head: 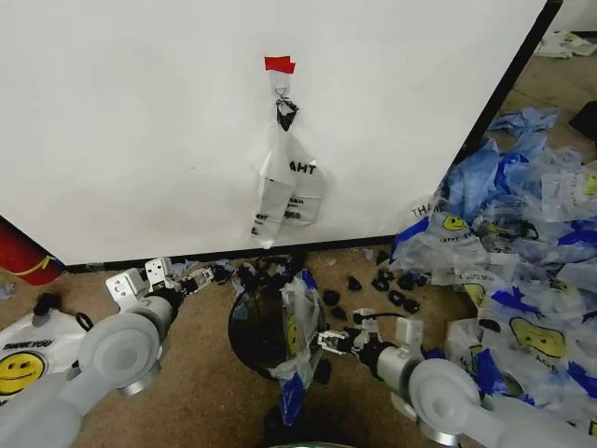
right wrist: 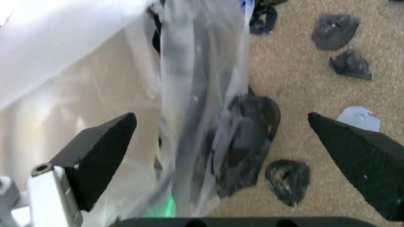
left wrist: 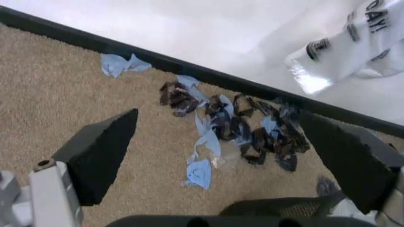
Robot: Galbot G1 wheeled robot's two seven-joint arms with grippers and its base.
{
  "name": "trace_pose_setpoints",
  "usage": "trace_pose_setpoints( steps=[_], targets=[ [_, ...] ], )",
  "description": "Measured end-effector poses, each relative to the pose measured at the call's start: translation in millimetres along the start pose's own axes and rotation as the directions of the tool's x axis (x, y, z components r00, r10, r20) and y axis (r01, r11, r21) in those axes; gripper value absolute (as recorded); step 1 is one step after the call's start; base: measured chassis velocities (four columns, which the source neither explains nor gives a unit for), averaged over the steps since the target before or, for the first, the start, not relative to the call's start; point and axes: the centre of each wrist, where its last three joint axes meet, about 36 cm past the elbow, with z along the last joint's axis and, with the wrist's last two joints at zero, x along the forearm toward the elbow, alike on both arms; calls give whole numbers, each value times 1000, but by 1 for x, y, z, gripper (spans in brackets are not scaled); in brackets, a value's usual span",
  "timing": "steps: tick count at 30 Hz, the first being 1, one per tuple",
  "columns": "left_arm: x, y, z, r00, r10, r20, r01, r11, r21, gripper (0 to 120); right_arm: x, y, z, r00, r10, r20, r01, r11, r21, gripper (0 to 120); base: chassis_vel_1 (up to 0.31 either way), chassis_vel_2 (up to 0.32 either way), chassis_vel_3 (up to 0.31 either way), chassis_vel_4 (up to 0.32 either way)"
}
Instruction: Pick up the garbage bag from the wall and place it over the trash bin.
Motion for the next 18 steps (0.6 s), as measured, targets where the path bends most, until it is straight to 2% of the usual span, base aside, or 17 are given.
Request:
trace_pose_setpoints(
  steps=[8,12,14,18],
  targets=[
    [-3,2,4,1000,1,0,-1,1000,-10,100,-17,13,-5,998,64,-10,-64,998,20,99,0,0,0,0],
    [-7,3,5,1000,-3,0,3,1000,-14,100,-21,19,-4,996,89,-23,-88,995,44,84,0,0,0,0],
    [-7,3,5,1000,-3,1,3,1000,-14,100,-22,20,-4,996,91,-23,-90,995,47,82,0,0,0,0],
    [-9,3,4,1000,0,9,1,1000,-18,100,-25,19,-2,994,106,-29,-104,993,57,64,0,0,0,0]
  ],
)
